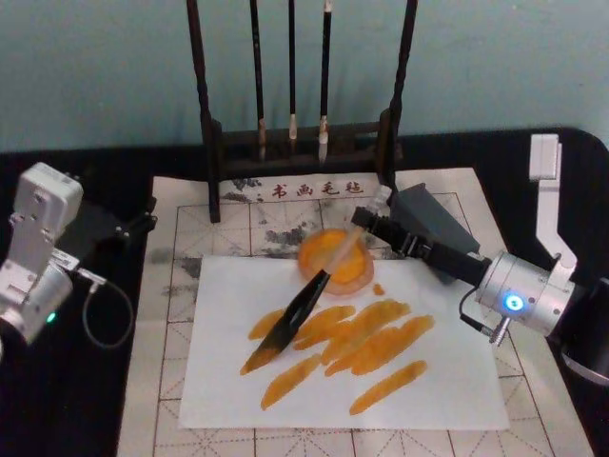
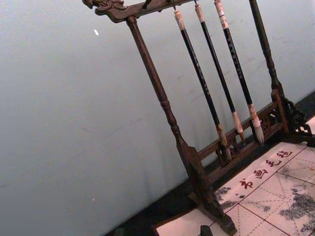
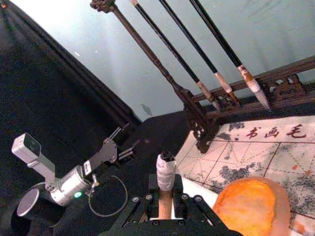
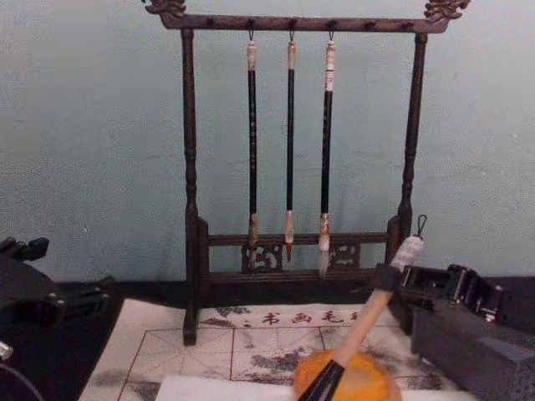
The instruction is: Pick up the brush from the inkstone, write on the paper, then place the brush back to its original position.
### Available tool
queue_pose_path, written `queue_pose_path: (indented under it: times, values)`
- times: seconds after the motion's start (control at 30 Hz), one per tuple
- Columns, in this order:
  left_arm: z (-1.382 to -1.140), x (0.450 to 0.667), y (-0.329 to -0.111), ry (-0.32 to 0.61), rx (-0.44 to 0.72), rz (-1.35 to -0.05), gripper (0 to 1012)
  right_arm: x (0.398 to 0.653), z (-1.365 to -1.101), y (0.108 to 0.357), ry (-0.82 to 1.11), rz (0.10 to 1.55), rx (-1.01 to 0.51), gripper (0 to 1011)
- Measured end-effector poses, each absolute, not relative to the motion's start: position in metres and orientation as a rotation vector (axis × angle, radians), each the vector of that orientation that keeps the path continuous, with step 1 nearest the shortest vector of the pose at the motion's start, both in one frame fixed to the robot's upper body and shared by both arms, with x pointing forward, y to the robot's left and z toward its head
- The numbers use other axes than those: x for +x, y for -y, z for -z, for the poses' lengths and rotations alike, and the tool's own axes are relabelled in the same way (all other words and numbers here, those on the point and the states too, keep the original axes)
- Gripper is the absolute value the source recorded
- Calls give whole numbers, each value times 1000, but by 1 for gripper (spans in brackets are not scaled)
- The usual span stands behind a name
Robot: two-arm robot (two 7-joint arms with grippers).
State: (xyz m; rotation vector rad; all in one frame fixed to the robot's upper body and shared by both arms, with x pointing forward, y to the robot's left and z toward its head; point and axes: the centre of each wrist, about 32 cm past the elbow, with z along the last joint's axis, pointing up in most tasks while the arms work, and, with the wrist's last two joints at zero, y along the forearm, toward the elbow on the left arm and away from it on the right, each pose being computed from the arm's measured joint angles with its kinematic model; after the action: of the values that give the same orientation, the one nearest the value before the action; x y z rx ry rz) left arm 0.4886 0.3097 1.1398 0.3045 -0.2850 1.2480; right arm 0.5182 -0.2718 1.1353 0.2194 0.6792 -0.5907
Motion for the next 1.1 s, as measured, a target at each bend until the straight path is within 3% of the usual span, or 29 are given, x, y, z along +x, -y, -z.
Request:
queue_pose_path:
  times: [1.1]
  values:
    - [-1140,489,-310,285,305,-1248,1001,515,-1140,298,-660,672,242,175]
